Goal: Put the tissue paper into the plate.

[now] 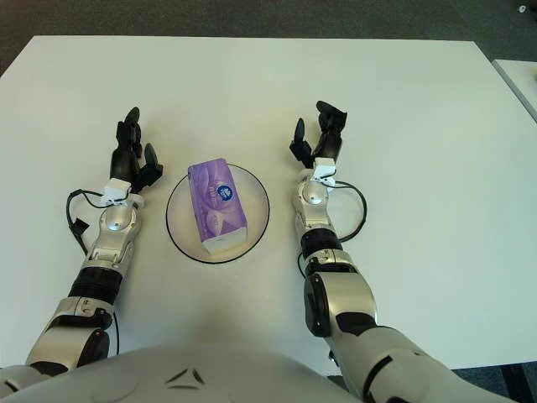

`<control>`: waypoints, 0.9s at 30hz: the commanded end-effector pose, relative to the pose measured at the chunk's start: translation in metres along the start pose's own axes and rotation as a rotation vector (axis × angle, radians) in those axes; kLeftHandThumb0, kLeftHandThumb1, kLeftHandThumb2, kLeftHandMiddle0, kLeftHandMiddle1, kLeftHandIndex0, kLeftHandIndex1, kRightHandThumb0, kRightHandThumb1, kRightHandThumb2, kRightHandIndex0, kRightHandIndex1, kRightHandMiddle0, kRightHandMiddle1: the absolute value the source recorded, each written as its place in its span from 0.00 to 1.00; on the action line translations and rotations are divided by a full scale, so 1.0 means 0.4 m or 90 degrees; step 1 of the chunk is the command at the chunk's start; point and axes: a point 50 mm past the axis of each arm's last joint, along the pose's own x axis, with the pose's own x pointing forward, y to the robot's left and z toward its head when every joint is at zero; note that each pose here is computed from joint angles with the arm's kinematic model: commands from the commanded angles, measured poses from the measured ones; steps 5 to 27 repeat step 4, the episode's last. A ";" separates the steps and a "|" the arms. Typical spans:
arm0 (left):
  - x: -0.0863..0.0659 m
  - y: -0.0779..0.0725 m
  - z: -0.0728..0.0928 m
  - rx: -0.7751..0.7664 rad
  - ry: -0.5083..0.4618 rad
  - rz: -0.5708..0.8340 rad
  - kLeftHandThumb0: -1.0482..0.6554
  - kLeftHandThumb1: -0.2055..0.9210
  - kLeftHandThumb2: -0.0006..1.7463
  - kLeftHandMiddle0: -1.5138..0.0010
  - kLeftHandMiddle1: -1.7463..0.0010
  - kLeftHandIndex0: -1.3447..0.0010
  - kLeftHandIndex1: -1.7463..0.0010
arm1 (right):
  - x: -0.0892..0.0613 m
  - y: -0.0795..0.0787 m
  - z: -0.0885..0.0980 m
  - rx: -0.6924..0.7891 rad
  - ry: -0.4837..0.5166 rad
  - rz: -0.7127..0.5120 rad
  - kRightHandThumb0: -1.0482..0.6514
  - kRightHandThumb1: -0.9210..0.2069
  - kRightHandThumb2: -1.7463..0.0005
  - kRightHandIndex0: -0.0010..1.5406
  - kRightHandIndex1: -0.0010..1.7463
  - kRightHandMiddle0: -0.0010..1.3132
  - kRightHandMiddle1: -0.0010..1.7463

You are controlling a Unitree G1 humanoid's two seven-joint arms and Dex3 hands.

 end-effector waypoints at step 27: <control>-0.077 0.012 -0.093 0.042 0.116 -0.016 0.14 1.00 0.53 0.87 0.99 1.00 0.71 | -0.222 -0.075 -0.197 -0.054 0.255 -0.002 0.42 0.27 0.49 0.18 0.42 0.01 0.65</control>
